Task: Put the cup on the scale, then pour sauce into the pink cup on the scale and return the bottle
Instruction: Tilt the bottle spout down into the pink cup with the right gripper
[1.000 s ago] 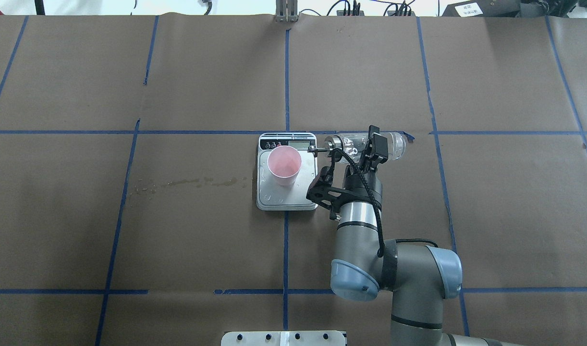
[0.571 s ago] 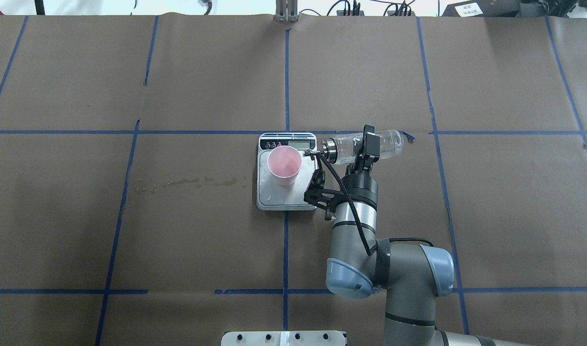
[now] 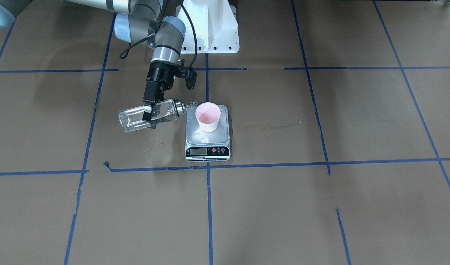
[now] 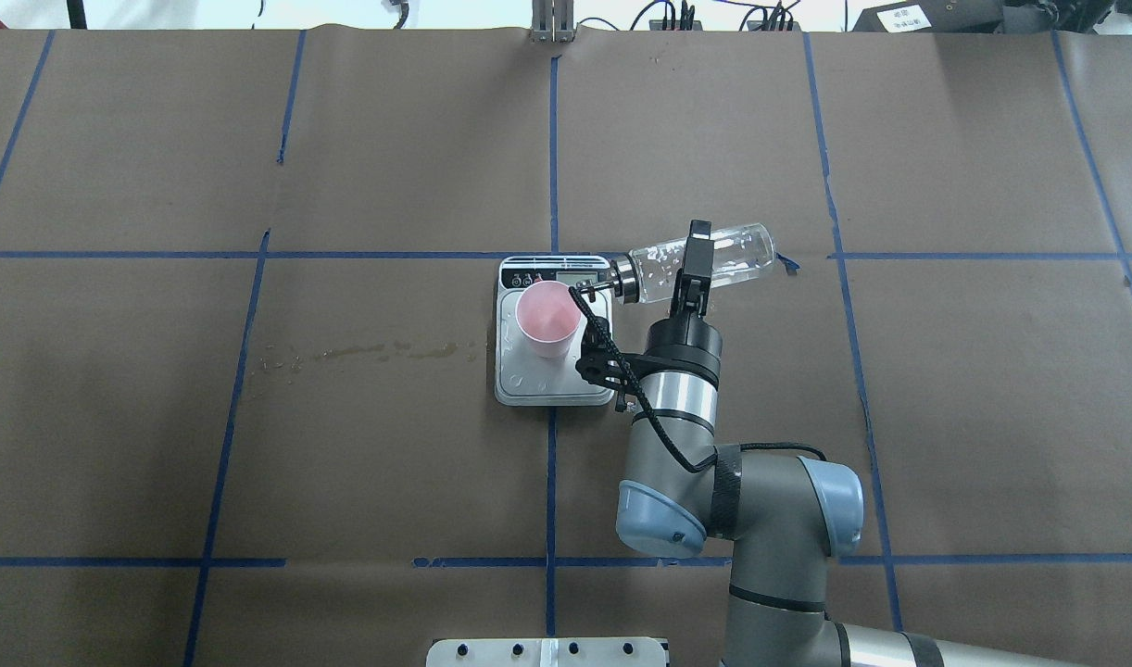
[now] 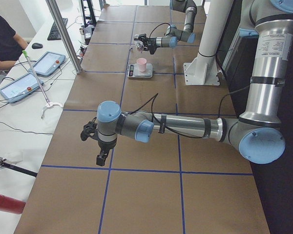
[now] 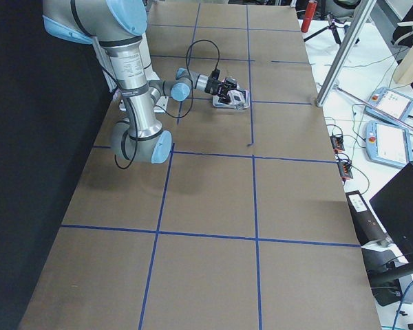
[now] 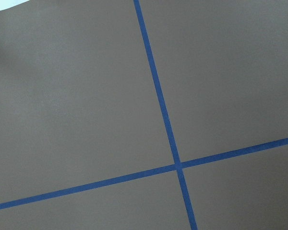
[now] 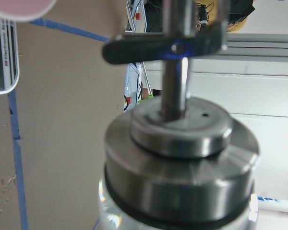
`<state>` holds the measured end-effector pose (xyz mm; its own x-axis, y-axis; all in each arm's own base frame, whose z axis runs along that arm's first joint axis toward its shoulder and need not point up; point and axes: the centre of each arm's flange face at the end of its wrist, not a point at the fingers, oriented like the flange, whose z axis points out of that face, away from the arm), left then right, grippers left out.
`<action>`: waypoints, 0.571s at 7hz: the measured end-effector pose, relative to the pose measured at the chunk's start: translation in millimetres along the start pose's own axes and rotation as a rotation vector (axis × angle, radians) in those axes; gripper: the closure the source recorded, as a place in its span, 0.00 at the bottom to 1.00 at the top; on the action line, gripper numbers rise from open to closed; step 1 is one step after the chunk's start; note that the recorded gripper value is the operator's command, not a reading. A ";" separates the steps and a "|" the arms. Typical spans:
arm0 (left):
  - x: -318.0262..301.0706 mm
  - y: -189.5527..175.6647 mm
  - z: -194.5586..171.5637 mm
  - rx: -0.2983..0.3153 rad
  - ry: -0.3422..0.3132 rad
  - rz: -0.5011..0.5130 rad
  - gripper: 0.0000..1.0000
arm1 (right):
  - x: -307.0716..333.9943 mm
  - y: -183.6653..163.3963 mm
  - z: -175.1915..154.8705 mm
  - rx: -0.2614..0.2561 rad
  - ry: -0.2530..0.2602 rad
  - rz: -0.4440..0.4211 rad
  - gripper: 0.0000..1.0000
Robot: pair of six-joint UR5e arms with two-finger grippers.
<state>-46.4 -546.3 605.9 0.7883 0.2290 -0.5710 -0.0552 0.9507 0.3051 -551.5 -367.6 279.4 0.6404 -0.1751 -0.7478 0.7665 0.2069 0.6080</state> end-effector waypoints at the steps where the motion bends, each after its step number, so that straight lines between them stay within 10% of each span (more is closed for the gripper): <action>1: -1.0 -0.5 1.3 -0.002 0.000 -0.002 0.00 | 2.7 -1.9 1.6 -0.002 0.021 -0.063 1.00; 4: -2.8 -0.5 4.1 -0.007 0.001 -0.005 0.00 | 17.2 -9.9 3.0 -0.008 0.074 -0.222 1.00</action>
<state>-46.1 -548.3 610.6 0.7883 0.2244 -0.5729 -0.0557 0.9533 0.2967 -548.0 -375.6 261.3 0.4504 -0.1464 -0.8808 0.8877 0.1788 0.4242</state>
